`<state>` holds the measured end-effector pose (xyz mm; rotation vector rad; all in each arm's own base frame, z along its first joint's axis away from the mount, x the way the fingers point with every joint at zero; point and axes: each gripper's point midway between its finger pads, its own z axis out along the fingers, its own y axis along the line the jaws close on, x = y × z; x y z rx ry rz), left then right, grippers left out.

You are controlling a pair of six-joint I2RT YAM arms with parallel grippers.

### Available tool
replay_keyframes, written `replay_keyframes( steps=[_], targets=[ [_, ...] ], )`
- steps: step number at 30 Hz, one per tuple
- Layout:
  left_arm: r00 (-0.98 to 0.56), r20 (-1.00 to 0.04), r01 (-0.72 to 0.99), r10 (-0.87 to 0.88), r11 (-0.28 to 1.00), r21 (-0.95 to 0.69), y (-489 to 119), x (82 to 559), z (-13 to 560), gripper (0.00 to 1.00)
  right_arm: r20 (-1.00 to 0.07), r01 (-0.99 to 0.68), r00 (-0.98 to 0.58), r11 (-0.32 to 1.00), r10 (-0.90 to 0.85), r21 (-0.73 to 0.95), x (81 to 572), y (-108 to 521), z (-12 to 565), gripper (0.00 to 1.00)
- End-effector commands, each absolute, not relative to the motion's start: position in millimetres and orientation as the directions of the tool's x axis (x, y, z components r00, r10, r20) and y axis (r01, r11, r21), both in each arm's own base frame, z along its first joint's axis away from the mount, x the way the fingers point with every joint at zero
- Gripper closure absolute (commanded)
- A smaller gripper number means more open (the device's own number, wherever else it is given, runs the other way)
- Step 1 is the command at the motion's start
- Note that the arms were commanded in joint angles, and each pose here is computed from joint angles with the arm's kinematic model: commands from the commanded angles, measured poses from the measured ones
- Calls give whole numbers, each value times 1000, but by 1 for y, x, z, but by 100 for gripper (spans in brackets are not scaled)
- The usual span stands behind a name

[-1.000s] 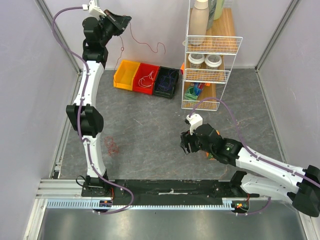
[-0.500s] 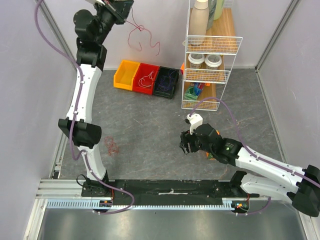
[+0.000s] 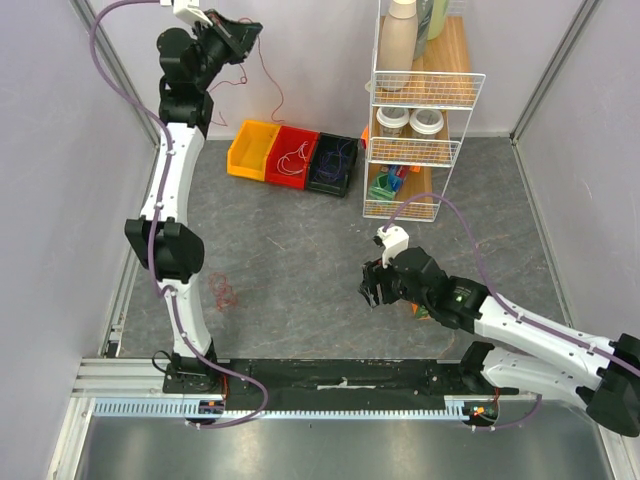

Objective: Untangle the cables

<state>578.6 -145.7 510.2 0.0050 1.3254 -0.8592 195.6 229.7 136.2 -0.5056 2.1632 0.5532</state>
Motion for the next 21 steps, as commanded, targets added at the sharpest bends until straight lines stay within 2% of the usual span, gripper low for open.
replay_keyframes(
  steps=[1, 8, 21],
  targets=[
    [-55, -839, 577, -541, 668, -469, -142, 588, 494, 98, -820, -534, -556, 815, -137, 226, 204, 240, 150, 28],
    [-101, -830, 548, -549, 666, -507, -138, 607, 464, 98, -813, -528, -566, 817, -136, 231, 204, 240, 144, 28],
    [-230, -712, 461, -663, 570, -680, -114, 641, 389, 98, -807, -523, -573, 822, -145, 224, 206, 241, 139, 28]
  ],
)
